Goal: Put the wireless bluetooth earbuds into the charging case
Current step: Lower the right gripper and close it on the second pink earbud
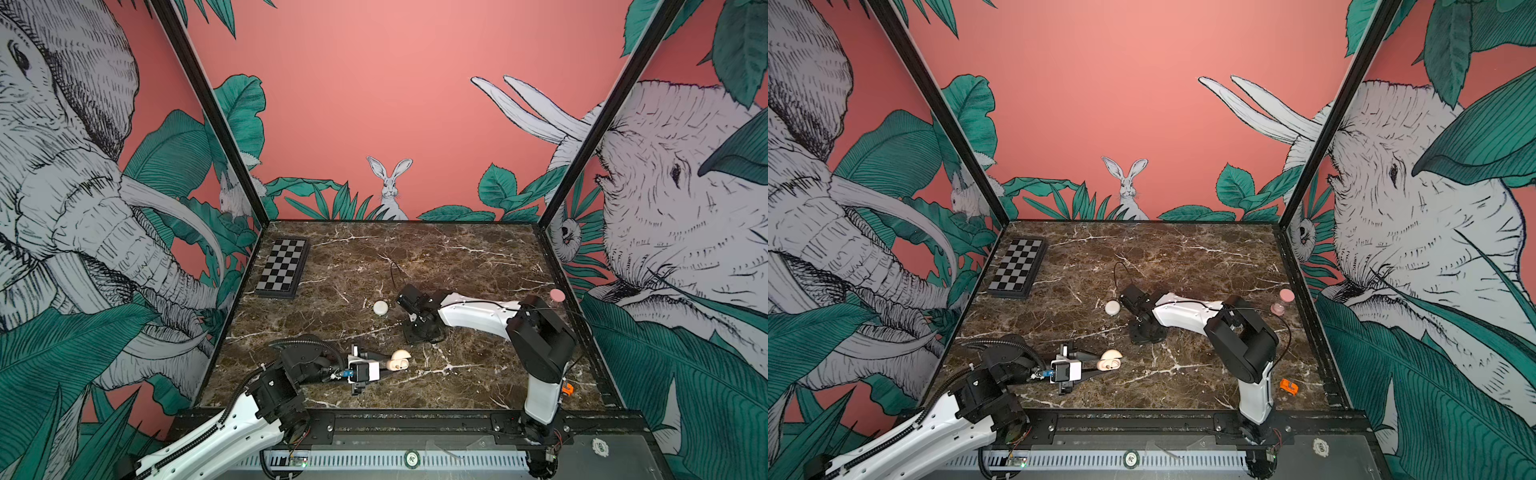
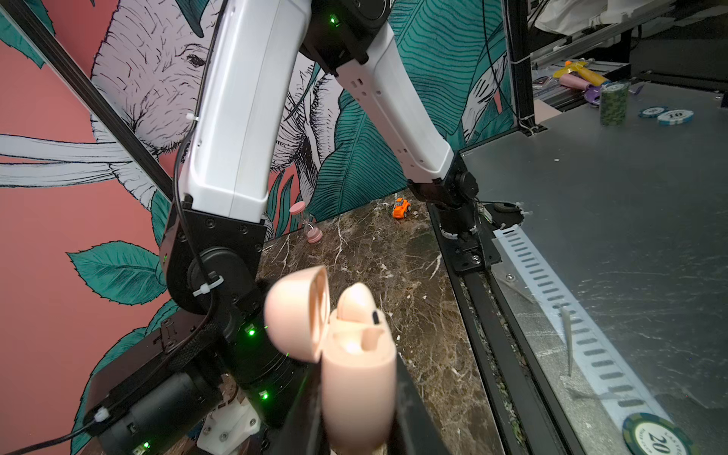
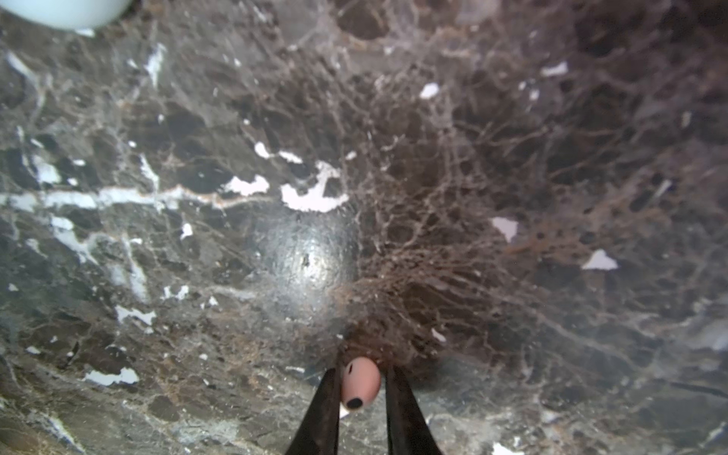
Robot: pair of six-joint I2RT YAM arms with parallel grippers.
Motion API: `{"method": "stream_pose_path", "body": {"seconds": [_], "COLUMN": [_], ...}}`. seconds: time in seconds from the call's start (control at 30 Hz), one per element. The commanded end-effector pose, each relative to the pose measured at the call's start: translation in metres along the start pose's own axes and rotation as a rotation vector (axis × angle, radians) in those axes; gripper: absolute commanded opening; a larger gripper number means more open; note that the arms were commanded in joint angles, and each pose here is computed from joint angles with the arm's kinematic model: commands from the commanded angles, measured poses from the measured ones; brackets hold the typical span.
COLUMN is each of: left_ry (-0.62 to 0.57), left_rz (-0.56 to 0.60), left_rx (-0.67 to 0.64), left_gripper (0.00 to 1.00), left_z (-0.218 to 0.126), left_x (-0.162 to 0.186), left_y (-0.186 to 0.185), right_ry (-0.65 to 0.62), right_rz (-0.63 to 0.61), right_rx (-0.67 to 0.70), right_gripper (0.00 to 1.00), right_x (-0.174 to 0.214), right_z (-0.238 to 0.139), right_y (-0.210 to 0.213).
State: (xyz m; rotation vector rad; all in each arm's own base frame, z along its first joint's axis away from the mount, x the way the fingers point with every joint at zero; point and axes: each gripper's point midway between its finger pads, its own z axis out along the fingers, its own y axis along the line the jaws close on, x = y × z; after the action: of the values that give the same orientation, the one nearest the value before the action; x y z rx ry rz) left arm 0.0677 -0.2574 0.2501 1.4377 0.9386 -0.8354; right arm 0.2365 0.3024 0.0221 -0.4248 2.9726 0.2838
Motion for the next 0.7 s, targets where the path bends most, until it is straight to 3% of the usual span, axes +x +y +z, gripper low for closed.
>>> {"method": "stream_pose_path", "body": {"seconds": [0.0, 0.67], "left_ry": [-0.027, -0.023], "left_rz": [0.036, 0.032], "left_rx": [-0.008, -0.006], "left_gripper": [0.00, 0.00], "left_z": [-0.001, 0.000], "left_x": [-0.012, -0.011], "left_y": [0.004, 0.004], "right_ry": [-0.015, -0.005], "right_rz": [-0.006, 0.026], "right_rx": [0.010, 0.075], "right_gripper": [0.21, 0.17], "right_x": [-0.006, -0.004], "right_z": [0.000, 0.003], "right_y": [0.003, -0.009]}}
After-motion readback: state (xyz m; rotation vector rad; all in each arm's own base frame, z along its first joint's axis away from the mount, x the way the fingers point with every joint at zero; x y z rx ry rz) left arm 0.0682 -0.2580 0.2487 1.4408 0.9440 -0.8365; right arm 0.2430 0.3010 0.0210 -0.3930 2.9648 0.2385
